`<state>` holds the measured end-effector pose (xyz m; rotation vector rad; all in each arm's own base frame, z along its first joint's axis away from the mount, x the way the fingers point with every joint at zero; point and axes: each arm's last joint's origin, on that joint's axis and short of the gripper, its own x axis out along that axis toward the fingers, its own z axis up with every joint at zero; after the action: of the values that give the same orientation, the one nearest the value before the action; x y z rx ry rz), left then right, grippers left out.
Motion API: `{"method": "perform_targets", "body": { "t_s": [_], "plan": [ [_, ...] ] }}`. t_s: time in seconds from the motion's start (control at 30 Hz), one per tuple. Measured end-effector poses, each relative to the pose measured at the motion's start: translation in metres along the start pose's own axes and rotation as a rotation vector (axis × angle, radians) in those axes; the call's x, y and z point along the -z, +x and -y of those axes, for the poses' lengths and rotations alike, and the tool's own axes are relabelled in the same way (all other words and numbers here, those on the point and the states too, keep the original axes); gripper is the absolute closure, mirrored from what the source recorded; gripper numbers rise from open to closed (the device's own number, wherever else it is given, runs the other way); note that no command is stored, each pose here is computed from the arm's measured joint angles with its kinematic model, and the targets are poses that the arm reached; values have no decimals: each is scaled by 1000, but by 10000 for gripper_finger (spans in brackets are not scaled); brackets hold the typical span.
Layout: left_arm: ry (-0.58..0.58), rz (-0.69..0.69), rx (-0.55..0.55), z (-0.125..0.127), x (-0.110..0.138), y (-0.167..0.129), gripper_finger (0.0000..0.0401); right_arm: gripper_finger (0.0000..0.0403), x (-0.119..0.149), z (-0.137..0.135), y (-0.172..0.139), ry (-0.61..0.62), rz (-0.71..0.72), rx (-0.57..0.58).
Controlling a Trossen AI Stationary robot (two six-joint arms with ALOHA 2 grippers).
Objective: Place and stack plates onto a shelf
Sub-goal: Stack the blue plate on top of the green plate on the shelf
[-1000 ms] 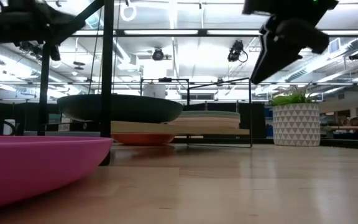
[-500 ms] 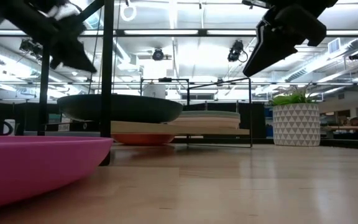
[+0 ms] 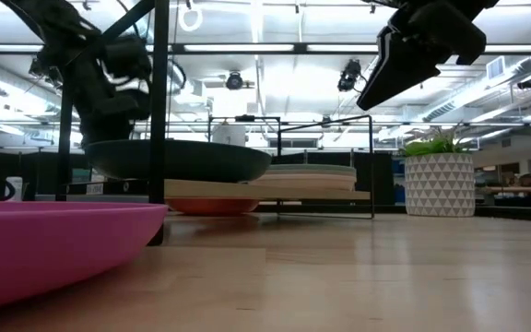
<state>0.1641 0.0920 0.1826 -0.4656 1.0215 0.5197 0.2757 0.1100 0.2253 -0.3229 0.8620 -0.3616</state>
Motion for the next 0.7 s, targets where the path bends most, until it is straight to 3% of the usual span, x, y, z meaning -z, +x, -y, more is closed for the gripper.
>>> {"method": "perform_targets", "body": {
  "t_s": [0.3,0.5,0.7],
  "plan": [
    [16,-134,-8,4,-8,25,239,321,-5,0,1,-17,34,-25],
    [124,-145,-21,16,-15,29,239,321,-5,1,2,-15,29,-28],
    [224,-174,-172,24,-12,40,239,321,-5,1,2,-16,29,-28]
  ]
}}
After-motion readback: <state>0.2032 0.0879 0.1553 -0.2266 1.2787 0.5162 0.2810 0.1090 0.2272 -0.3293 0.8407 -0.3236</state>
